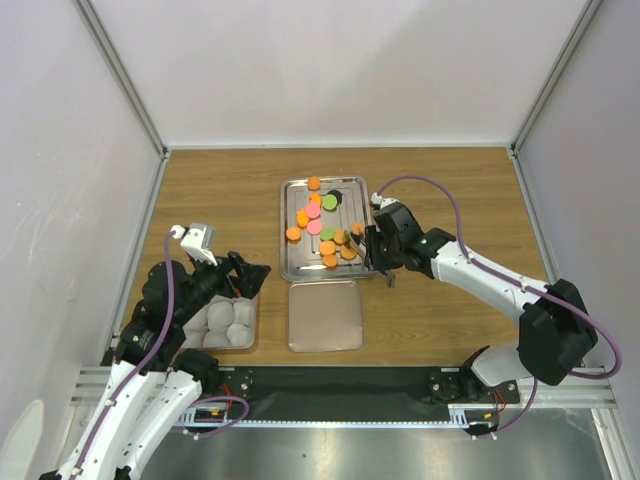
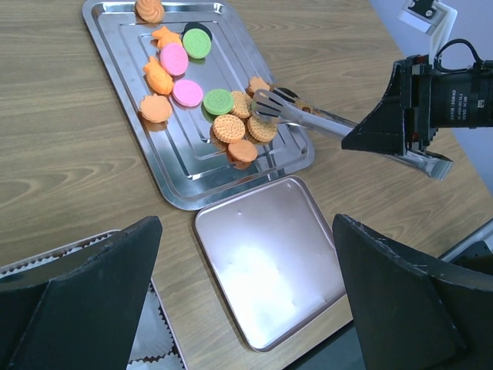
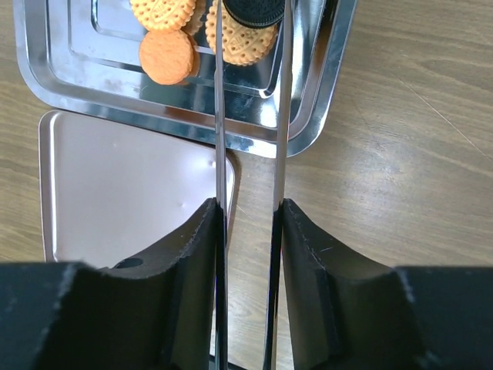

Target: Pack the cookies

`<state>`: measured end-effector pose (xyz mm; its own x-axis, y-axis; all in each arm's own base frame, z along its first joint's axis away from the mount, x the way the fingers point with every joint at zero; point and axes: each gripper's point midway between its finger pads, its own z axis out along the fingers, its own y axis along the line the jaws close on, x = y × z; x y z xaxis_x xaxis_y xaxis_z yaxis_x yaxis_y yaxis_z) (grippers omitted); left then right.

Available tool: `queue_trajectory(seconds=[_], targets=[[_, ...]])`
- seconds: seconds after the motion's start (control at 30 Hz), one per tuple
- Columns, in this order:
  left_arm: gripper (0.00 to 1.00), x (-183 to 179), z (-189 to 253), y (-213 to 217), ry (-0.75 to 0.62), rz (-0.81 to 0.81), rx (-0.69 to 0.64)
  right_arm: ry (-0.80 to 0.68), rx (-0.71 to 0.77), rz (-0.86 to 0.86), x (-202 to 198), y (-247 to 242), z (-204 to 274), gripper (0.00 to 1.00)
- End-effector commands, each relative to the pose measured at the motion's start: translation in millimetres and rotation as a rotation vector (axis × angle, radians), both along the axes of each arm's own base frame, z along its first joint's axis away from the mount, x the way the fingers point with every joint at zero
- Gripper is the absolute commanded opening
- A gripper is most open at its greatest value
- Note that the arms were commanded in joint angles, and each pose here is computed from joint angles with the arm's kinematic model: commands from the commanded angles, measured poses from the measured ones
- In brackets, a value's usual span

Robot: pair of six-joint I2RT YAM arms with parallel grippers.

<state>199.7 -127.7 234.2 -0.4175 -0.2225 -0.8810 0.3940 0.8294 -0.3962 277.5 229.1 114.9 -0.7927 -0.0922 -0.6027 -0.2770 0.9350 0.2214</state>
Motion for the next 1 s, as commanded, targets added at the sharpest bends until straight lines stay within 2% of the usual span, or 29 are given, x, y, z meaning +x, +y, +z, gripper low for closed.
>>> queue_trajectory(seconds=[0.0, 0.23, 0.43, 0.63, 0.67, 0.7, 0.73, 0.77, 0.87, 0.9, 0.93, 0.97], targets=[[1.0, 1.6, 6.9, 2.0, -0.038, 0.011, 0.002, -0.058, 0.061, 0.009, 4.9, 5.7, 25.4, 0.26], [1.0, 1.0, 13.0, 10.8, -0.059, 0.06, -0.001, -0.121, 0.123, 0.058, -6.1, 9.6, 69.2, 0.23], [1.0, 4.1, 34.1, 40.7, -0.046, 0.22, 0.047, -0.144, 0.184, 0.218, -28.7, 54.3, 102.7, 0.22], [1.0, -6.7, 113.8, 67.8, -0.157, 0.336, 0.029, -0.171, 0.204, 0.418, -55.3, 129.9, 112.6, 0.22], [1.0, -11.3, 137.3, 74.2, -0.198, 0.362, 0.011, -0.155, 0.186, 0.442, -54.6, 145.1, 99.3, 0.22], [1.0, -12.6, 141.5, 76.5, -0.191, 0.371, 0.017, -0.151, 0.19, 0.492, -66.1, 161.5, 96.4, 0.22], [1.0, -14.0, 148.3, 78.8, -0.199, 0.377, 0.021, -0.172, 0.216, 0.518, -67.2, 177.9, 107.8, 0.22], [1.0, -20.1, 165.6, 83.6, -0.23, 0.391, 0.007, -0.146, 0.195, 0.553, -70.1, 195.3, 89.2, 0.22], [1.0, -26.5, 178.5, 97.0, -0.236, 0.44, 0.036, -0.165, 0.232, 0.645, -85.7, 241.3, 99.4, 0.21], [1.0, -27.8, 176.0, 103.7, -0.221, 0.469, 0.061, -0.134, 0.195, 0.666, -87.3, 254.8, 75.4, 0.21], [1.0, -29.7, 176.6, 106.9, -0.218, 0.481, 0.069, -0.13, 0.195, 0.704, -99.6, 267.8, 73.2, 0.2], [1.0, -32.2, 180.1, 109.7, -0.221, 0.489, 0.072, -0.155, 0.221, 0.721, -101.0, 282.9, 88.1, 0.2]])
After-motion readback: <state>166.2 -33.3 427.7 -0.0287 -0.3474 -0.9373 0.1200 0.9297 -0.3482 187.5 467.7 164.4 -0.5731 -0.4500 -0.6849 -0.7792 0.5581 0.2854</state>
